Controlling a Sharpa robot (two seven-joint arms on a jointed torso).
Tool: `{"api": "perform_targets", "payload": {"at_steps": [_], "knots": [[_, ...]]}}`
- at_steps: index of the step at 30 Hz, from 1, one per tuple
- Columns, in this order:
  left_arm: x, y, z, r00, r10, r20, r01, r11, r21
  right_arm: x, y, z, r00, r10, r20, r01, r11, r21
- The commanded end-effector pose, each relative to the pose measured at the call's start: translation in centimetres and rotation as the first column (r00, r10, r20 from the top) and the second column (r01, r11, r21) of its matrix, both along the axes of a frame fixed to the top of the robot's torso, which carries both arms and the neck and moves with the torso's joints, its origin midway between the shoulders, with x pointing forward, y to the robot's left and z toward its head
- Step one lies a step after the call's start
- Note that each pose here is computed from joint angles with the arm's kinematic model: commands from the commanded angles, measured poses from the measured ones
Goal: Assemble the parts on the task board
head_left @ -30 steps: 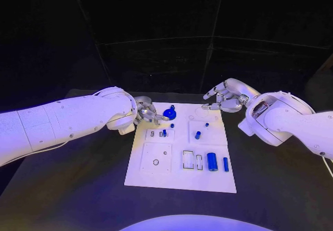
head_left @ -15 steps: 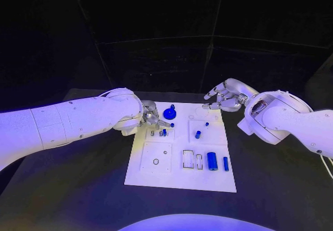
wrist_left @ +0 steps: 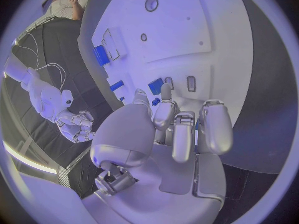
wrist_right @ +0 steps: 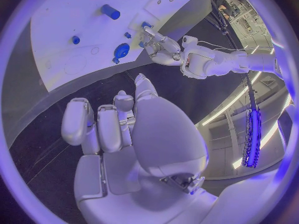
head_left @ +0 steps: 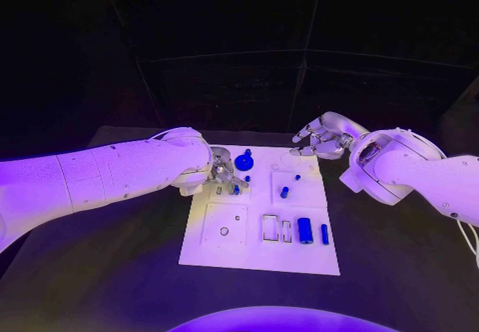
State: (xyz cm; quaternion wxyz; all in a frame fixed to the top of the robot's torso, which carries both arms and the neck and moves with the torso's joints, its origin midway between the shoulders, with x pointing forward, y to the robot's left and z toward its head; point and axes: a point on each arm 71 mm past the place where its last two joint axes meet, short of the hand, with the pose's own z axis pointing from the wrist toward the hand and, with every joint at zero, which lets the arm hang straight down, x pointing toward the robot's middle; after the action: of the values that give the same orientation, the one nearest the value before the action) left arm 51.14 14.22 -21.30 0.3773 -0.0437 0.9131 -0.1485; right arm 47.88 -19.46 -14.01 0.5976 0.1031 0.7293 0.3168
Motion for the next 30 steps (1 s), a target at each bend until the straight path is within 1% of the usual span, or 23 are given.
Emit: {"api": "perform_targets", "payload": {"at_steps": [1, 5, 19, 30], "knots": [[-0.11, -0.23, 0.04, 1.000, -0.015, -0.008, 0.015, 1.000, 0.016, 0.08, 0.12, 0.11, 1.000, 0.006, 0.002, -0.006, 1.000, -0.009], [-0.14, -0.40, 0.02, 1.000, -0.019, -0.010, 0.019, 1.000, 0.018, 0.14, 0.18, 0.08, 1.000, 0.006, 0.001, -0.006, 1.000, -0.011], [0.06, -0.32, -0.07, 1.000, -0.017, -0.020, 0.018, 0.999, 0.032, 0.29, 0.28, 0.02, 1.000, 0.007, 0.000, -0.007, 1.000, -0.014], [0.17, -0.53, -0.07, 1.000, -0.021, -0.021, 0.021, 0.999, 0.034, 0.35, 0.30, -0.02, 1.000, 0.008, -0.003, -0.008, 1.000, -0.016]]}}
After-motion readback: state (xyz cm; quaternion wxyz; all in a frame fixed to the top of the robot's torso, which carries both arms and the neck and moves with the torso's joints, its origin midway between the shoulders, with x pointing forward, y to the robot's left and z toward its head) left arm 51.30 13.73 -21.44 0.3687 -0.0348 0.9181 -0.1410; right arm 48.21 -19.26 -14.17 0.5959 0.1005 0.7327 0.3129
